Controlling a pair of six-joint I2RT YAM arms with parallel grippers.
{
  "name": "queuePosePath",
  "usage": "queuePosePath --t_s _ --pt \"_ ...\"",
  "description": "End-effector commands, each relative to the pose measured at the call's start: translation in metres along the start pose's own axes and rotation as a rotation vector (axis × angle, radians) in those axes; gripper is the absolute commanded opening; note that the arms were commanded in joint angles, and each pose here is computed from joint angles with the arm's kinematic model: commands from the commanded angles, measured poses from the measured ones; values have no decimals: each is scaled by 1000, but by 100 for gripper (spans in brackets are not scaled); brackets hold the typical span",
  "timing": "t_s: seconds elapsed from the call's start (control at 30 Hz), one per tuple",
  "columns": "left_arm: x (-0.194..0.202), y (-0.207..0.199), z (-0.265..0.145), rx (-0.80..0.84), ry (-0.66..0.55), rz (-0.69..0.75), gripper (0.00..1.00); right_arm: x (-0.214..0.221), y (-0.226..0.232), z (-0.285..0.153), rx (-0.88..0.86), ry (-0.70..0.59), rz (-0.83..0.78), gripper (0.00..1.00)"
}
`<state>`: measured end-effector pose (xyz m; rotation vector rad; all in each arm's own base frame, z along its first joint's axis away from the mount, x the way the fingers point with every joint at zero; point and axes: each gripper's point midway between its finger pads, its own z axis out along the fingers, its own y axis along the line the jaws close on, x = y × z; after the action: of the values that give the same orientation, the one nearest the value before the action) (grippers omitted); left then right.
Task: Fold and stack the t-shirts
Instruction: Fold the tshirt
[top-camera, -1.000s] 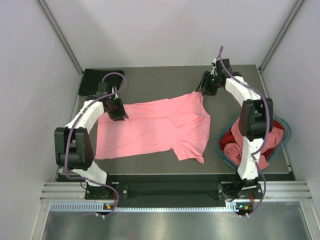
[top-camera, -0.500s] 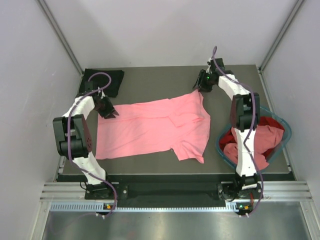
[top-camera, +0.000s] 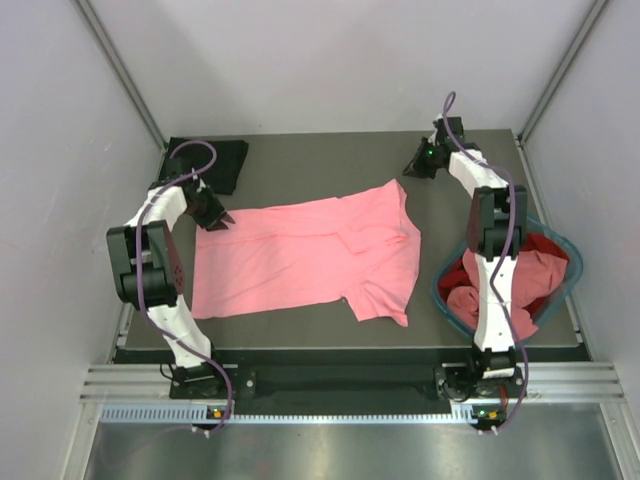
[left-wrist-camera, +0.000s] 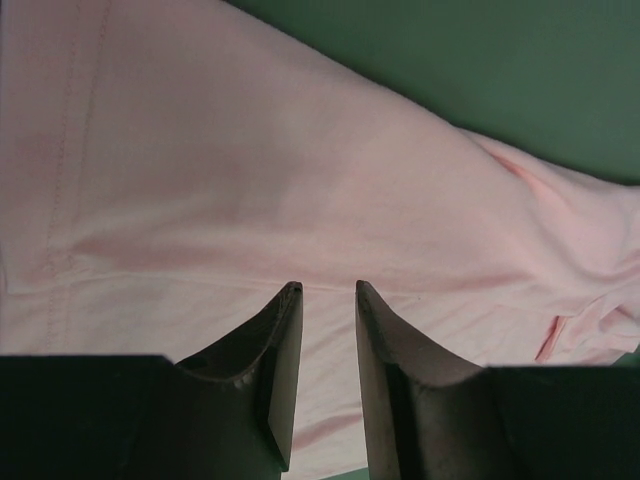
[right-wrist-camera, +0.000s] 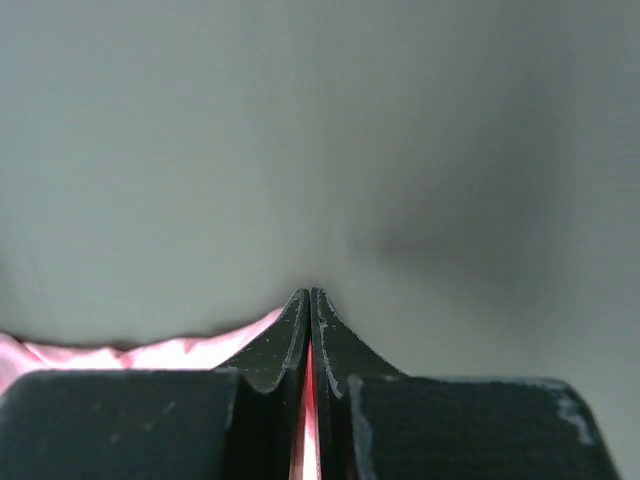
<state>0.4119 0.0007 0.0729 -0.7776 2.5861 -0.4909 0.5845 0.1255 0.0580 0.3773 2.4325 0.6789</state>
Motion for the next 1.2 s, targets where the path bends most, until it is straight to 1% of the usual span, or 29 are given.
queuePosePath --t_s 0.0,0.03,0.1,0.13,0.17,0.2,0.27,0.3,0.47,0.63,0.73,0.83,0.87,0.9,0.93,1.0,1.17 --pt "-25 -8 0 21 -62 -15 33 -26 1 3 -44 -86 -1 0" --pt "-28 -9 0 23 -65 -26 33 -35 1 2 -58 -112 -4 0" --pt "-30 -11 1 24 -61 -33 33 -40 11 1 -106 -109 -11 0" --pt "-33 -13 -1 24 -68 -31 33 -36 14 1 -113 -87 -16 1" --pt "-33 -12 -2 20 -71 -33 33 -38 20 0 -132 -76 -27 20" --pt "-34 -11 -2 11 -79 -34 33 -37 21 -2 -129 -70 -45 27" --pt "-35 -9 -4 3 -88 -33 34 -29 27 -9 -137 -49 -62 37" --pt "-35 -7 -3 -3 -88 -35 34 -26 29 -12 -140 -48 -70 39" --pt "-36 1 4 -22 -82 -57 34 -5 41 -21 -170 -10 -64 41" --pt "-43 9 6 -33 -91 -77 34 3 43 -21 -174 6 -56 40" --pt "-51 14 3 -41 -107 -85 36 7 47 -22 -176 5 -71 40" --pt "-61 23 1 -60 -119 -96 42 9 46 -20 -170 11 -77 43" --pt "-64 25 0 -65 -125 -96 45 8 45 -20 -168 9 -81 47" --pt "-69 31 -1 -75 -135 -91 52 7 44 -20 -166 7 -96 50" --pt "-74 34 0 -85 -145 -85 56 7 42 -20 -156 7 -101 55" --pt "-82 43 -1 -112 -163 -64 62 5 44 -19 -166 9 -125 59" --pt "-101 57 11 -162 -185 13 63 15 43 -4 -210 75 -154 59"
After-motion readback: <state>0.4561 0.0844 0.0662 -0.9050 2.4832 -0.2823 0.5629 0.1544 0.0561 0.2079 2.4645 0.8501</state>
